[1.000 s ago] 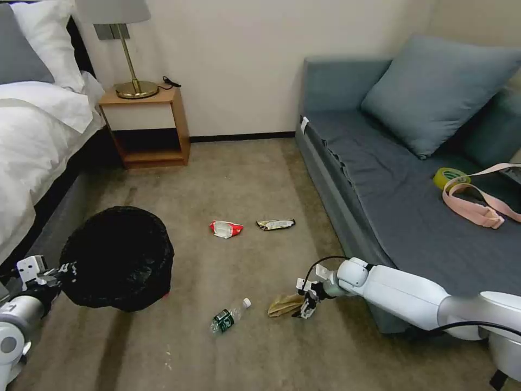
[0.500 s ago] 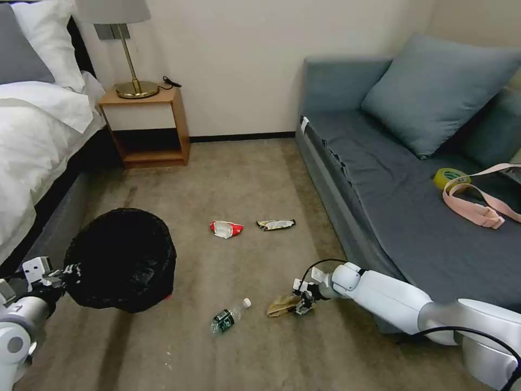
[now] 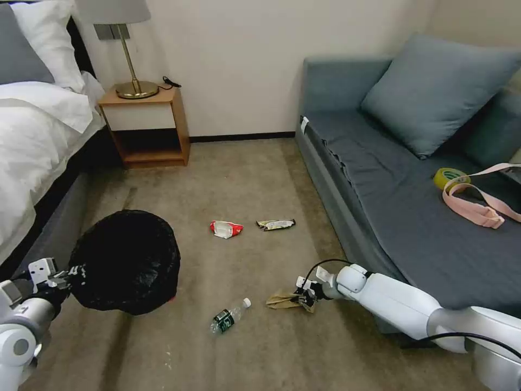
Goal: Pick up the trash bin, then pick up the garbage on the floor and place it into the trash bin.
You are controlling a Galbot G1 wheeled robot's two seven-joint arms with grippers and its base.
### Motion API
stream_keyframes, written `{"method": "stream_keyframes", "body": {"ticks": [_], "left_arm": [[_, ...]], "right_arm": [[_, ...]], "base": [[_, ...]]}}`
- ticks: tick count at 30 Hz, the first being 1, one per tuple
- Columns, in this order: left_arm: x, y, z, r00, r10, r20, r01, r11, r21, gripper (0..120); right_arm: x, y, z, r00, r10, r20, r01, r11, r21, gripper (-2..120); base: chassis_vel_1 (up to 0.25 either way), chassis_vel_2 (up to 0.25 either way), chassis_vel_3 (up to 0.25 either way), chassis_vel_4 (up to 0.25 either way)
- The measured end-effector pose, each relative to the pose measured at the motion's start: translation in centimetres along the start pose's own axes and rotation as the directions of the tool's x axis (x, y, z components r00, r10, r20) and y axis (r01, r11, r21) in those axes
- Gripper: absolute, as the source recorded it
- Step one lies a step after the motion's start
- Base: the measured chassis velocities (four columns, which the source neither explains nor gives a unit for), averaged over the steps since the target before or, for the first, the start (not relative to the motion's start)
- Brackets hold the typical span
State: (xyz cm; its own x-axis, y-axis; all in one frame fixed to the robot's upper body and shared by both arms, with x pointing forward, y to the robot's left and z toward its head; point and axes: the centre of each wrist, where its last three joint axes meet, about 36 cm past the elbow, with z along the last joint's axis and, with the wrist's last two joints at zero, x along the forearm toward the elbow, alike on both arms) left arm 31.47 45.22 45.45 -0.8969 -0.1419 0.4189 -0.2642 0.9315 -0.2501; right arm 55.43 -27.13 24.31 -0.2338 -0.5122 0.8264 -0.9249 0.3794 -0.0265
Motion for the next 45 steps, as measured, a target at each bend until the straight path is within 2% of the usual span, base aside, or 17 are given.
{"method": "stream_keyframes", "body": {"ticks": [6, 10, 11, 13, 15, 16, 18, 20, 21, 24, 25, 28, 29, 33, 34, 38, 45], "left_arm": [[0.1, -0.4, 0.7, 1.0, 0.011, -0.02, -0.011, 1.0, 0.009, 2], [0.1, -0.8, 1.1, 0.999, 0.025, -0.034, -0.025, 1.0, 0.004, 2], [0.1, -0.8, 1.1, 0.999, 0.025, -0.034, -0.025, 1.0, 0.004, 2], [0.2, -1.0, 1.2, 0.999, 0.031, -0.038, -0.031, 1.0, 0.001, 2], [0.2, -1.3, 1.4, 0.998, 0.037, -0.044, -0.037, 0.999, -0.001, 2], [0.2, -1.3, 1.4, 0.998, 0.037, -0.044, -0.037, 0.999, -0.001, 2], [0.0, -1.5, 1.5, 0.998, 0.044, -0.046, -0.044, 0.999, -0.002, 2], [-0.1, -1.9, 1.6, 0.997, 0.053, -0.048, -0.053, 0.999, -0.002, 2], [-0.1, -1.9, 1.6, 0.997, 0.053, -0.048, -0.053, 0.999, -0.002, 2], [-0.2, -2.3, 1.9, 0.997, 0.061, -0.055, -0.062, 0.998, -0.004, 2], [-0.2, -2.3, 1.9, 0.997, 0.061, -0.055, -0.062, 0.998, -0.004, 2], [-0.2, -2.6, 2.0, 0.996, 0.069, -0.055, -0.069, 0.998, -0.007, 2], [-0.2, -2.6, 2.0, 0.996, 0.069, -0.055, -0.069, 0.998, -0.007, 2], [-0.3, -3.3, 2.1, 0.995, 0.082, -0.063, -0.083, 0.996, -0.019, 2], [-0.3, -3.3, 2.1, 0.995, 0.082, -0.063, -0.083, 0.996, -0.019, 2], [-0.5, -4.3, 1.8, 0.994, 0.095, -0.062, -0.098, 0.995, -0.036, 2], [-0.6, -4.7, 1.8, 0.993, 0.104, -0.06, -0.106, 0.994, -0.036, 2]], "right_arm": [[2.8, 0.7, -1.1, 0.992, 0.065, 0.103, -0.061, 0.997, -0.042, 0], [8.3, 0.5, -7.6, 0.929, 0.137, 0.344, -0.122, 0.99, -0.065, 0], [8.3, 0.5, -7.6, 0.929, 0.137, 0.344, -0.122, 0.99, -0.065, 0], [10.7, 0.2, -10.6, 0.886, 0.157, 0.437, -0.142, 0.988, -0.066, 0], [14.2, 0.2, -15.4, 0.798, 0.161, 0.581, -0.146, 0.987, -0.073, 0], [14.2, 0.2, -15.4, 0.798, 0.161, 0.581, -0.146, 0.987, -0.073, 0], [16.6, 0.8, -19.2, 0.717, 0.137, 0.684, -0.124, 0.99, -0.068, 0], [18.9, 2.2, -23.3, 0.636, 0.075, 0.768, -0.087, 0.996, -0.026, 0], [18.9, 2.2, -23.3, 0.636, 0.075, 0.768, -0.087, 0.996, -0.026, 0], [20.6, 5.9, -28.4, 0.554, -0.047, 0.831, -0.02, 0.997, 0.07, 0], [20.6, 5.9, -28.4, 0.554, -0.047, 0.831, -0.02, 0.997, 0.07, 0], [19.6, 10.1, -31.4, 0.525, -0.164, 0.835, 0.052, 0.986, 0.161, 0], [19.6, 10.1, -31.4, 0.525, -0.164, 0.835, 0.052, 0.986, 0.161, 0], [16.0, 13.6, -34.2, 0.529, -0.281, 0.801, 0.13, 0.959, 0.251, 0], [16.0, 13.6, -34.2, 0.529, -0.281, 0.801, 0.13, 0.959, 0.251, 0], [11.3, 15.1, -36.4, 0.554, -0.338, 0.761, 0.169, 0.94, 0.295, 0], [7.5, 15.2, -36.5, 0.6, -0.33, 0.729, 0.172, 0.943, 0.286, 0]], "base": [[0.0, 0.0, 0.0, 0.0], [0.0, 0.0, 0.0, 0.0], [0.0, 0.0, 0.0, 0.0], [0.0, 0.0, 0.0, 0.0], [0.0, 0.0, 0.0, 0.0], [0.0, 0.0, 0.0, 0.0], [0.0, 0.0, 0.0, 0.0], [0.0, 0.0, 0.0, 0.0], [0.0, 0.0, 0.0, 0.0], [0.0, 0.0, 0.0, 0.0], [0.0, 0.0, 0.0, 0.0], [0.0, 0.0, 0.0, 0.0], [0.0, 0.0, 0.0, 0.0], [0.0, 0.0, 0.0, 0.0], [0.0, 0.0, 0.0, 0.0], [0.0, 0.0, 0.0, 0.0], [0.0, 0.0, 0.0, 0.0]]}}
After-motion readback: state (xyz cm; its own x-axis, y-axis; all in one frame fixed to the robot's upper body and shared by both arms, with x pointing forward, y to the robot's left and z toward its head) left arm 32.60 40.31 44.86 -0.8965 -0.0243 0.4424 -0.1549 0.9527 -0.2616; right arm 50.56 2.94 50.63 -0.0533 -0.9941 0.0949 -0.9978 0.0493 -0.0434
